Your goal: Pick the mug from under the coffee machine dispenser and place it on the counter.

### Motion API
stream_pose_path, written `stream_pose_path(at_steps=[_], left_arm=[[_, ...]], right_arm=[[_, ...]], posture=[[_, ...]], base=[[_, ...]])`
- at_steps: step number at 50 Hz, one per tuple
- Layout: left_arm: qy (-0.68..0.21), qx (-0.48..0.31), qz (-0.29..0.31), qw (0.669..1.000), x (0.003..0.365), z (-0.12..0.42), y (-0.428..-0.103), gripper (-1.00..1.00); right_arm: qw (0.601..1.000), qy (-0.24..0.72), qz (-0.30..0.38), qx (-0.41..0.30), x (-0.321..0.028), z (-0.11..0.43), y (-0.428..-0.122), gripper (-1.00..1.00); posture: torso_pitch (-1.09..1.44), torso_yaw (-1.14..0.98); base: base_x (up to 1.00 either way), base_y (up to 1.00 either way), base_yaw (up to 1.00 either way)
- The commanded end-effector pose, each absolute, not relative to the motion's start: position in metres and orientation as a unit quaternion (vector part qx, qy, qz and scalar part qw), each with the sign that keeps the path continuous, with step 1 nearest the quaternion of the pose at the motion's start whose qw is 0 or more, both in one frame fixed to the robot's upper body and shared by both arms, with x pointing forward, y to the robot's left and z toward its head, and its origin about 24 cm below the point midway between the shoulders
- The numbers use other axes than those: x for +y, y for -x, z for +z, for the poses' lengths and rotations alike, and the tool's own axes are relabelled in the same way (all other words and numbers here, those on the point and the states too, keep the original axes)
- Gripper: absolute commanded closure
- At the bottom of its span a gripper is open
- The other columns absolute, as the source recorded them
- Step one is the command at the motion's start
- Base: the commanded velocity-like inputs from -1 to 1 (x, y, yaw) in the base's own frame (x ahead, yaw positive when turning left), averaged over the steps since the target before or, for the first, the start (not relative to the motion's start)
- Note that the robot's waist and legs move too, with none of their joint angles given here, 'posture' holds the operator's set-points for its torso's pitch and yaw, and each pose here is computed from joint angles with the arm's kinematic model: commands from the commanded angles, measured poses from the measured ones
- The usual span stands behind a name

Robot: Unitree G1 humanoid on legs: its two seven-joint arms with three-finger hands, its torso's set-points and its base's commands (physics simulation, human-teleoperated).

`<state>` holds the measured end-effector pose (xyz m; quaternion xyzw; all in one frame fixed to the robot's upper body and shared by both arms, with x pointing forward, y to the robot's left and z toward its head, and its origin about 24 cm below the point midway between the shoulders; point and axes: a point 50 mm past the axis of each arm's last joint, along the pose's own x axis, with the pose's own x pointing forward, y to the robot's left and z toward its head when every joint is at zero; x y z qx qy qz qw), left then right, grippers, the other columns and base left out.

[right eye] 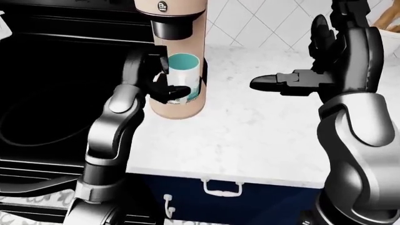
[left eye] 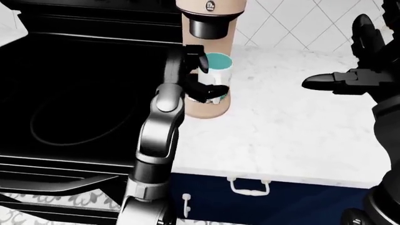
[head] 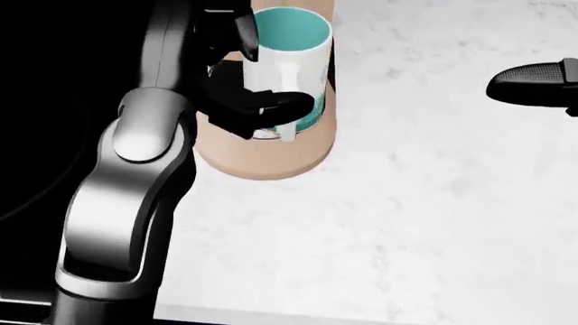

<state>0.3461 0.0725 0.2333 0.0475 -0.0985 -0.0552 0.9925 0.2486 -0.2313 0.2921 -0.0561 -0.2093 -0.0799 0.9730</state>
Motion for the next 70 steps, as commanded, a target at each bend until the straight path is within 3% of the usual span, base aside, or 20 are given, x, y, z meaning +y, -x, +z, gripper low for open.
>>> stream_pose_path(at_steps=[1, 23, 50, 70], left_arm=[[-0.032, -0.144, -0.080, 0.986, 0.066, 0.260, -0.334, 1.00], [0.025, -0.154, -0.192, 0.969, 0.027, 0.268, -0.274, 1.00], [-0.020, -0.183, -0.140, 0.973, 0.045, 0.228, -0.246, 1.00], [-0.016, -0.163, -0.115, 0.980, 0.059, 0.207, -0.251, 1.00]], right_arm=[[0.964, 0.062, -0.085, -0.246, -0.231, 0.304, -0.242, -1.00], [0.963, 0.062, -0.086, -0.248, -0.233, 0.308, -0.241, -1.00], [0.962, 0.064, -0.088, -0.249, -0.234, 0.309, -0.241, -1.00], [0.962, 0.065, -0.088, -0.251, -0.234, 0.312, -0.240, -1.00]], posture=[[0.00, 0.00], [0.00, 0.00], [0.00, 0.00], [0.00, 0.00]], base=[[0.00, 0.00, 0.00], [0.00, 0.00, 0.00], [0.00, 0.00, 0.00], [0.00, 0.00, 0.00]])
